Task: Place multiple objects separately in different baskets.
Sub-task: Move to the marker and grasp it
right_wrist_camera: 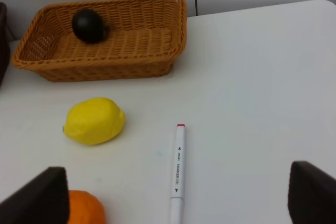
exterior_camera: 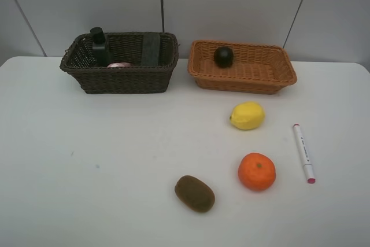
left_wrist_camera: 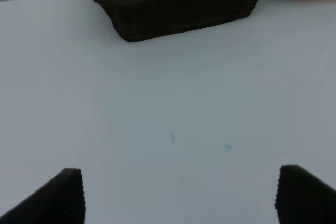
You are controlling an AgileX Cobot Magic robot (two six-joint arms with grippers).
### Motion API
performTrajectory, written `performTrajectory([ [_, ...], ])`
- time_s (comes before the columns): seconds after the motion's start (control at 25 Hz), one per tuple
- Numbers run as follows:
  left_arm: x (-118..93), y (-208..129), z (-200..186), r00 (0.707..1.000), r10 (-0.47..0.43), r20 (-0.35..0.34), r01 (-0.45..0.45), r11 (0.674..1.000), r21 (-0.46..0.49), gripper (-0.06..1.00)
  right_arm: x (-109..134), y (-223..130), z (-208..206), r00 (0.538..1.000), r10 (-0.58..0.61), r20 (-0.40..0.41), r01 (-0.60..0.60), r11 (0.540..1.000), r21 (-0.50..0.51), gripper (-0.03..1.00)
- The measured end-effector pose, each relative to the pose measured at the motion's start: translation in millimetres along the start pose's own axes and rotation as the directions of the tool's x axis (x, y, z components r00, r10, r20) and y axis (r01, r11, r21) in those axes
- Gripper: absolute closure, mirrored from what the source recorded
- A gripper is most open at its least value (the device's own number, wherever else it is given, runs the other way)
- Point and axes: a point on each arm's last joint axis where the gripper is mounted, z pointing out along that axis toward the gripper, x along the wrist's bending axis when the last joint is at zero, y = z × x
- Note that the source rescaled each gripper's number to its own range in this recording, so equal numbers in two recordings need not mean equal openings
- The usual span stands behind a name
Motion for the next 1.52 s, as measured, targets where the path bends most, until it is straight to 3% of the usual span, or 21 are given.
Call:
performTrajectory([
  [1.0,1,0,0,1.0,-0.019,-0.009,0.019,1.0,0.001,0.01,0,1,1,1.0,0.001,-0.001,-0.001,1.0,0.007,-0.02],
  [1.12,1,0,0,1.0,-0.019,-0.009,0.019,1.0,0.001,0.01,-1,7,14,1.0,0.019,0.009,-0.02,0.995,0.094,-0.02],
  [1.36,1,0,0,1.0,-0.019,-0.009,0.019,1.0,0.001,0.01,-2,41,69,0.997,0.069,0.046,-0.08,0.943,0.324,-0.02],
  [1.52,1,0,0,1.0,-0.019,-0.009,0.019,1.0,0.001,0.01,-5,56,134,0.99,0.101,0.099,-0.139,0.829,0.542,-0.02],
])
